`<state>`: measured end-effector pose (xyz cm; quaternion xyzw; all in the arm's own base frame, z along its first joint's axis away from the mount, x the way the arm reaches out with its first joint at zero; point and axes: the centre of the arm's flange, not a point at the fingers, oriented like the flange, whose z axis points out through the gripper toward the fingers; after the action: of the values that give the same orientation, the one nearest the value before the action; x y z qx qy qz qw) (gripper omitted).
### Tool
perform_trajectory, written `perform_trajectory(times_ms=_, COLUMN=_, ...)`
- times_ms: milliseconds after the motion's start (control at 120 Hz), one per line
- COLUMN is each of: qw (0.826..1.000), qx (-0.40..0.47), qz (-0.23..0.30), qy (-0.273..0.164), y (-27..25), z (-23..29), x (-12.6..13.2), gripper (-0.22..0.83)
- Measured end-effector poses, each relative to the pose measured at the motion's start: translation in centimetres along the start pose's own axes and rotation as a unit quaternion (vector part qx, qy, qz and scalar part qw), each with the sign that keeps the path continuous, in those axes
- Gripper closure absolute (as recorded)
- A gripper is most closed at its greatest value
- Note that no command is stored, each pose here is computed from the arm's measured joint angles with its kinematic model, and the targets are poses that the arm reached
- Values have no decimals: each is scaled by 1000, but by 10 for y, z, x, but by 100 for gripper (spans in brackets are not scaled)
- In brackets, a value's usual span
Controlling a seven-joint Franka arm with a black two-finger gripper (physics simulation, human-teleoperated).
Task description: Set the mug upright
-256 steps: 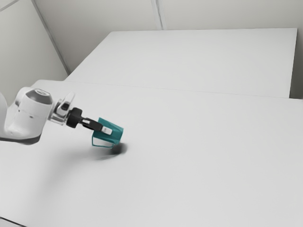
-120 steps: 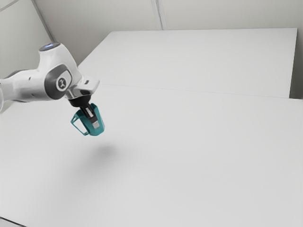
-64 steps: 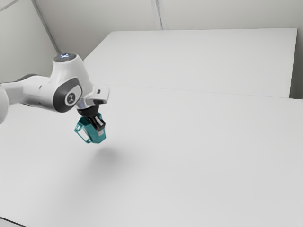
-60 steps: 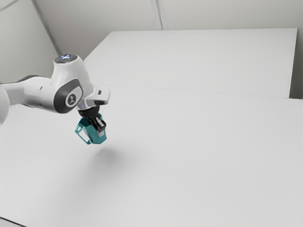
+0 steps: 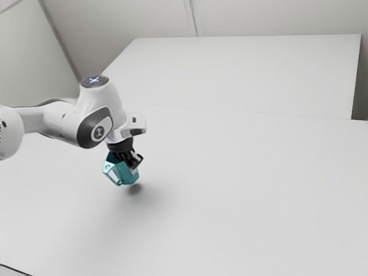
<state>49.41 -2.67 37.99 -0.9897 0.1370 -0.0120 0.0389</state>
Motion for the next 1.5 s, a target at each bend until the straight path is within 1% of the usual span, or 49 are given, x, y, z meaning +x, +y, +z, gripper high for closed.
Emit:
perform_trajectory(times_ms=467, qw=999, qx=3, qz=-44, qy=-14, y=18, z=27, x=6, gripper=78)
perform_trajectory(times_ms=1283, qw=996, qx=8, qz=-84, qy=-34, y=21, z=52, x=7, gripper=78)
perform_trajectory(times_ms=1325, qw=996, qx=7, qz=-85, qy=-33, y=21, z=52, x=8, gripper=75)
perform_trajectory(times_ms=1367, qw=996, qx=6, qz=-85, qy=-32, y=21, z=52, x=8, gripper=69)
perform_trajectory(times_ms=1500, qw=996, qx=4, qz=-87, qy=-27, y=21, z=49, x=8, gripper=40)
